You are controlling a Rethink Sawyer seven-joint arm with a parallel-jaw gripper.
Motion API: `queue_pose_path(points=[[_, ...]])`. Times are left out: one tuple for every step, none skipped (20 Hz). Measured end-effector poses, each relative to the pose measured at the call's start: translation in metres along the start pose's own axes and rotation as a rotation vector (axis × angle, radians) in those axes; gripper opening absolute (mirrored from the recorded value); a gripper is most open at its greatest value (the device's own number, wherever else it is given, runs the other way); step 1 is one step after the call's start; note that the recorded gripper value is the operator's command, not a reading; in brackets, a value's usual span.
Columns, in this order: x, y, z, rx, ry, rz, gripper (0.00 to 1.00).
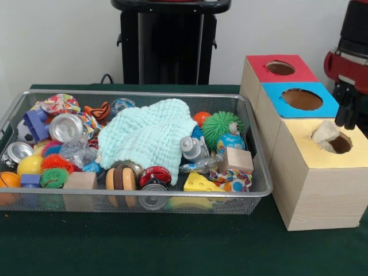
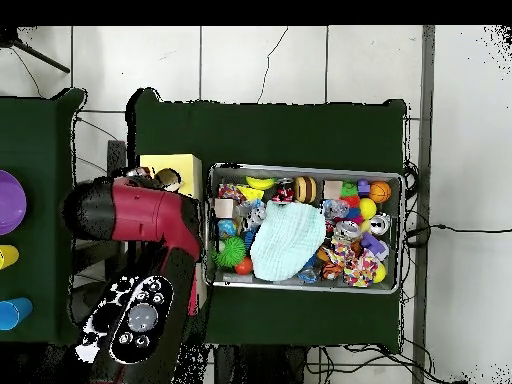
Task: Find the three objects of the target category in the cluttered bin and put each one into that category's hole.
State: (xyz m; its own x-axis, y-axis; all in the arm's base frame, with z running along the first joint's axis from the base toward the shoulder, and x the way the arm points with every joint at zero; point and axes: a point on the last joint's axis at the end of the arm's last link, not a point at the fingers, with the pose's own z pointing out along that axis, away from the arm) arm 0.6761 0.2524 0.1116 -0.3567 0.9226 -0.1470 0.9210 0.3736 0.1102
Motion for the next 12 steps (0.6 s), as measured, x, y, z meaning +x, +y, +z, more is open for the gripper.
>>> queue_pose_path(points=[[-0.002,0.002,-0.006,0.001,0.001,0.002,0.0],[-0.004,0.004,-0.01,0.0,0.001,0.003,0.0],[-0.007,0.007,-0.017,-0.004,0.002,0.005,0.0],[-0.009,0.01,-0.022,-0.008,0.002,0.007,0.0],[-0.01,0.011,-0.024,-0.011,0.002,0.007,0.0],[-0.014,0.016,-0.03,-0.022,0.001,0.01,0.0],[-0.016,0.019,-0.032,-0.028,0.0,0.011,0.0],[-0.018,0.021,-0.035,-0.035,-0.002,0.013,0.0],[-0.02,0.024,-0.037,-0.041,-0.003,0.014,0.0],[-0.022,0.025,-0.039,-0.046,-0.003,0.016,0.0],[-0.023,0.027,-0.04,-0.05,-0.004,0.017,0.0],[-0.024,0.028,-0.041,-0.052,-0.005,0.018,0.0]])
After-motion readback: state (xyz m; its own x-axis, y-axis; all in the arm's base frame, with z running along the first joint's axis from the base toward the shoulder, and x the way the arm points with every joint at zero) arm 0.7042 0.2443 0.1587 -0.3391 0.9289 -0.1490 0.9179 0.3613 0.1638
